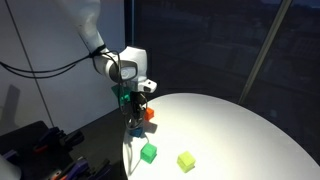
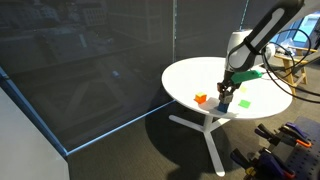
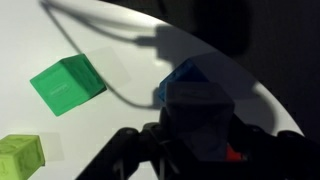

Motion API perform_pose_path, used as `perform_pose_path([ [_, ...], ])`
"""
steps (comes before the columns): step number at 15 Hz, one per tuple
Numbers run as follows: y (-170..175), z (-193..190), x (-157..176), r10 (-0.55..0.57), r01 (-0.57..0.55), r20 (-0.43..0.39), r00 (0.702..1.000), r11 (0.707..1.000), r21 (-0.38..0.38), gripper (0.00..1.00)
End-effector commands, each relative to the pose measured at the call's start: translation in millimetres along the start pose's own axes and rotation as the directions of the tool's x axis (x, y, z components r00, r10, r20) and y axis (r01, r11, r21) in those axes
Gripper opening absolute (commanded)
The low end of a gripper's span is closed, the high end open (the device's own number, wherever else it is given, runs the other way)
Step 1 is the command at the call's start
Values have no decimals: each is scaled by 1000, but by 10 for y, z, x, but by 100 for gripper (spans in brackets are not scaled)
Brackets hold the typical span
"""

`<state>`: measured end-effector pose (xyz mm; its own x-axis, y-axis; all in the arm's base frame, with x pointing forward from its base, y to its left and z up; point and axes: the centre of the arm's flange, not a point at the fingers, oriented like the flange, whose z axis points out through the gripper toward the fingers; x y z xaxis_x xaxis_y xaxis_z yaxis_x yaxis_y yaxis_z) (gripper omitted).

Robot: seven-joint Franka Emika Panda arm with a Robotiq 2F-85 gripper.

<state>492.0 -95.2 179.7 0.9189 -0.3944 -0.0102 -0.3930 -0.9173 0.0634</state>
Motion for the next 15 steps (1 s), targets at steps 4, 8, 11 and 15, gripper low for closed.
perform_pose_path([
  [4,-20,-10,62,9,-10,-7,1000,1000,-10,79],
  [8,-19,-10,74,13,-13,-5,1000,1000,-10,100],
  [11,-1,-42,83,18,-18,-4,1000,1000,-8,100],
  [15,43,-154,85,28,-28,-11,1000,1000,10,100],
])
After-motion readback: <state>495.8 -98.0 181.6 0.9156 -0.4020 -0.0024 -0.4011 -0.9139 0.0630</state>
